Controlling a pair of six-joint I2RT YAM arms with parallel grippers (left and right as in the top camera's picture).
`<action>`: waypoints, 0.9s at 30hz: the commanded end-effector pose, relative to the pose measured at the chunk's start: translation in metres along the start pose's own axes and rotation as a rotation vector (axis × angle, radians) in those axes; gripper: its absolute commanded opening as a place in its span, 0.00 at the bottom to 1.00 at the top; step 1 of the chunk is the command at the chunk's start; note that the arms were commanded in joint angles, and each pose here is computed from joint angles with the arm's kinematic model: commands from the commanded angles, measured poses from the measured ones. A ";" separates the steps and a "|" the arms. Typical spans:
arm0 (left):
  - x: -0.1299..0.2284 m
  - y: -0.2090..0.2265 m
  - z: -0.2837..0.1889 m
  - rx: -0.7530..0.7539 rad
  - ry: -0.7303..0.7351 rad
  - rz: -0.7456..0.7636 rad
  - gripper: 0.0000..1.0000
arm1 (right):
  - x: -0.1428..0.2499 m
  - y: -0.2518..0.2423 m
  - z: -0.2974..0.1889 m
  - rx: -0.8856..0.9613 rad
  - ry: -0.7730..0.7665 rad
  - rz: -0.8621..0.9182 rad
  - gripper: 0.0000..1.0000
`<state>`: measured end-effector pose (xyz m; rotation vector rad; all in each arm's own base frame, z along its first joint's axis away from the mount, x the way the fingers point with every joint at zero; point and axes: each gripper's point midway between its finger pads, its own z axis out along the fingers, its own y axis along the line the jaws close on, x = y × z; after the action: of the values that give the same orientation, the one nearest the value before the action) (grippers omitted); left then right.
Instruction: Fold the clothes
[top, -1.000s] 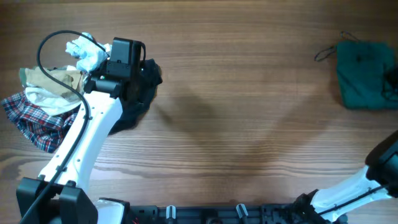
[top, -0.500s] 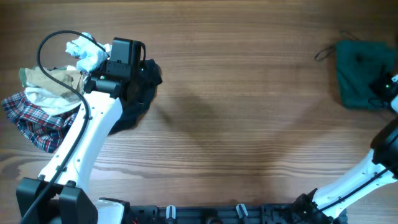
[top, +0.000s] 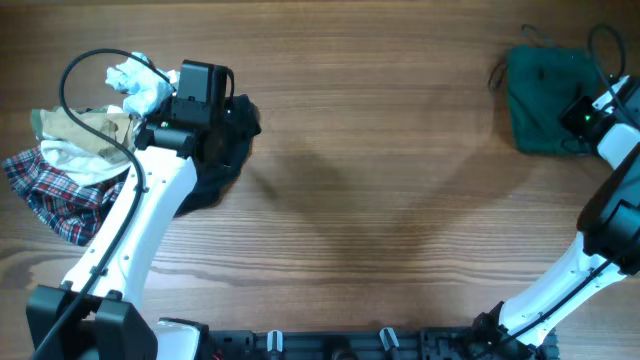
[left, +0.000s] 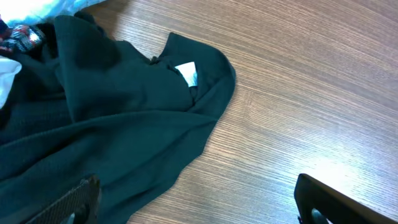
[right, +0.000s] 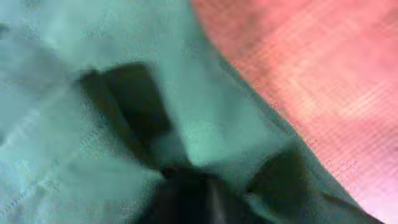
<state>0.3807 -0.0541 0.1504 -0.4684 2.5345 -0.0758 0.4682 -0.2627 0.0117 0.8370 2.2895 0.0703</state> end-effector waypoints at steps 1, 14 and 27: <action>-0.004 -0.001 0.000 0.005 -0.006 0.010 1.00 | -0.050 0.020 -0.035 -0.031 -0.084 -0.026 0.52; -0.034 -0.016 -0.052 0.126 -0.163 0.037 1.00 | -0.156 0.085 -0.255 -0.093 -0.374 -0.065 1.00; -0.045 0.002 -0.210 0.283 -0.525 0.165 1.00 | -0.130 0.078 -0.245 -0.069 -0.261 -0.041 0.99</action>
<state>0.3045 -0.0451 0.3504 -0.1703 1.9873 -0.2223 0.4282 -0.2352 0.2971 0.7174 2.0439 0.0104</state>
